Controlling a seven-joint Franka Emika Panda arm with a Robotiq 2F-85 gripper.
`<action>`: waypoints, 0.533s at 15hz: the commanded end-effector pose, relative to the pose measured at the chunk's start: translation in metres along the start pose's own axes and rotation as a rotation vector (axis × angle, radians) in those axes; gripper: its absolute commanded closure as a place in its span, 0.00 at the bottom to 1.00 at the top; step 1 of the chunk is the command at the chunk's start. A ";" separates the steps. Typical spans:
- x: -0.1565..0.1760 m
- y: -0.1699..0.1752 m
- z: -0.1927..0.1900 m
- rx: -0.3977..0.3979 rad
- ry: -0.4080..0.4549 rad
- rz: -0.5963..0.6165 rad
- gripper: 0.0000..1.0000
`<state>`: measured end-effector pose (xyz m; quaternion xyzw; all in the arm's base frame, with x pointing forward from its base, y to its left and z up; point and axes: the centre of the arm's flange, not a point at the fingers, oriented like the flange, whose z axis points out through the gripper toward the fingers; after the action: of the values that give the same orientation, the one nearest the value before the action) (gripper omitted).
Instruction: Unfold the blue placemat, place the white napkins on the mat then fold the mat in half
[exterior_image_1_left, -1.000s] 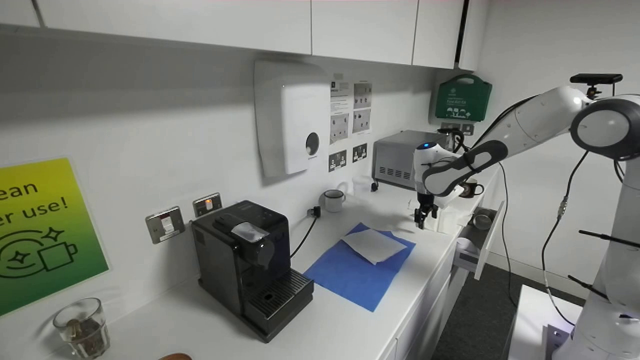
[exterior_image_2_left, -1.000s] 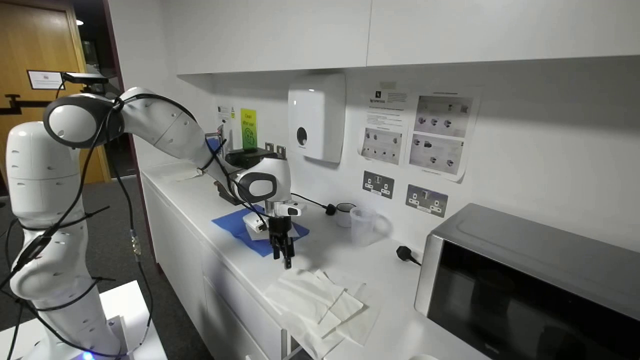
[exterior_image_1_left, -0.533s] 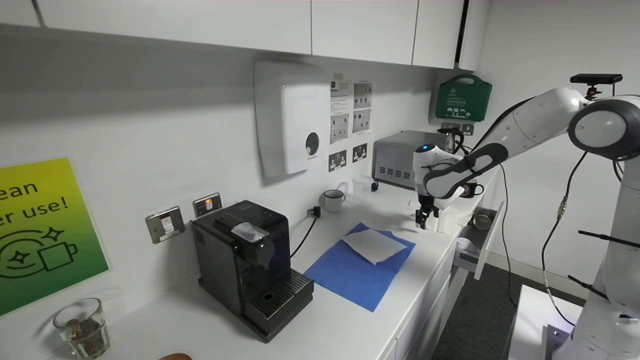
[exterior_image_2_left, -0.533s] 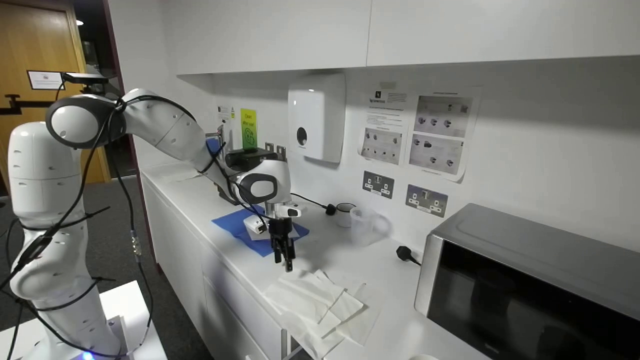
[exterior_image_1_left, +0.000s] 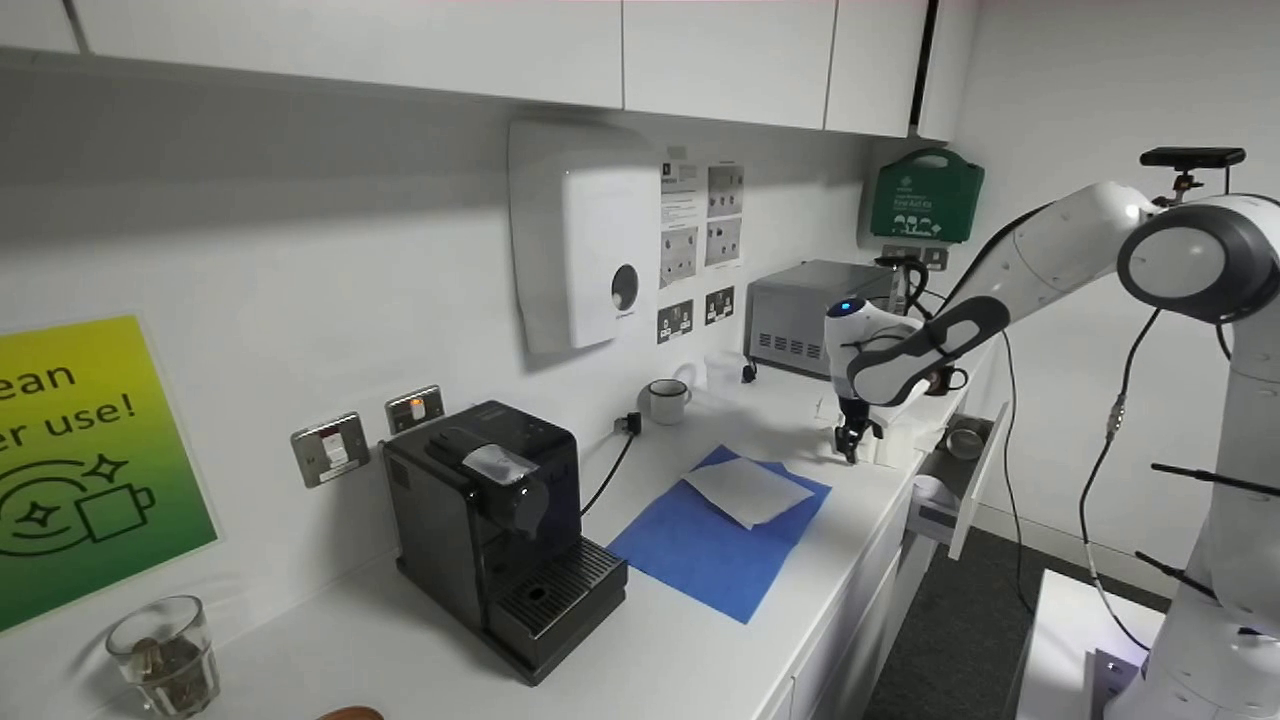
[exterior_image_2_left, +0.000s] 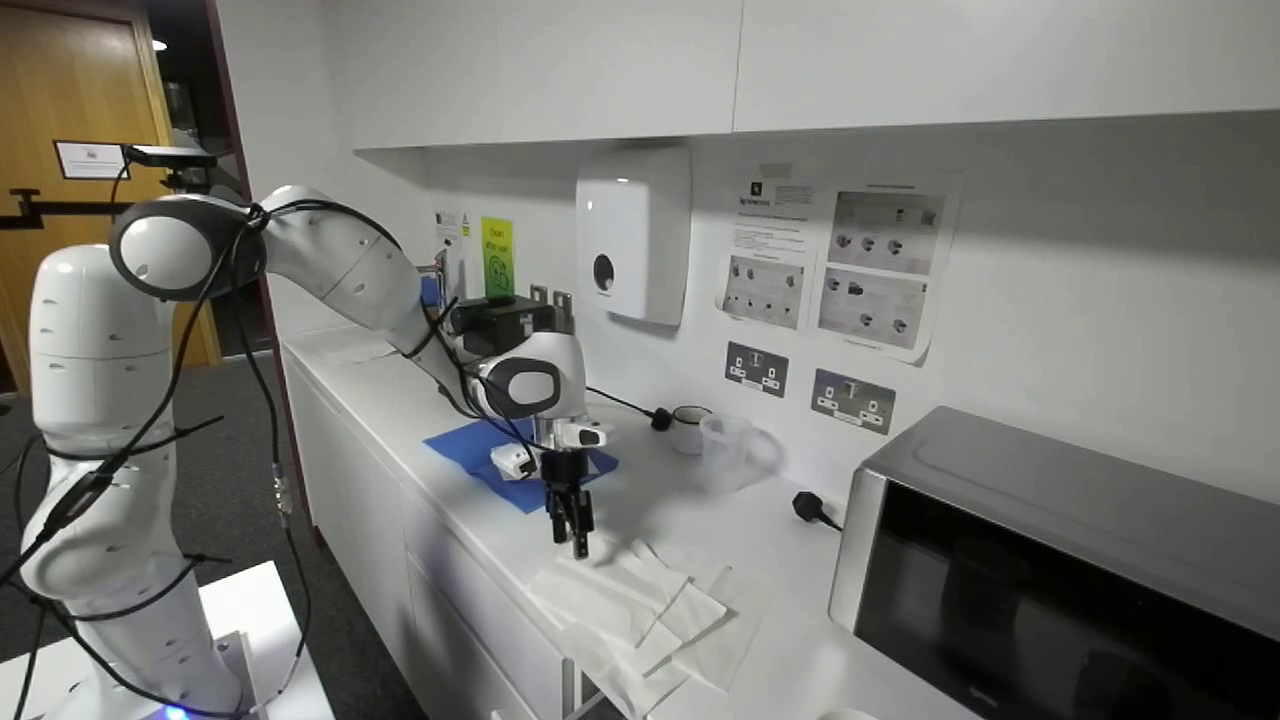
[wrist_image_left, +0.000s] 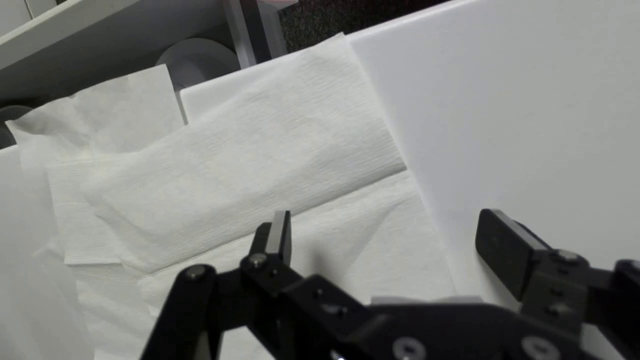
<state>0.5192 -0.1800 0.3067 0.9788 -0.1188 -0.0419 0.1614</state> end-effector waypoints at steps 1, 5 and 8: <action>0.008 0.006 0.002 -0.044 0.009 0.024 0.00; 0.011 0.007 0.003 -0.074 0.007 0.038 0.03; 0.015 0.006 -0.004 -0.083 0.022 0.050 0.04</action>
<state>0.5245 -0.1873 0.3059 0.9731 -0.1308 -0.0376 0.1857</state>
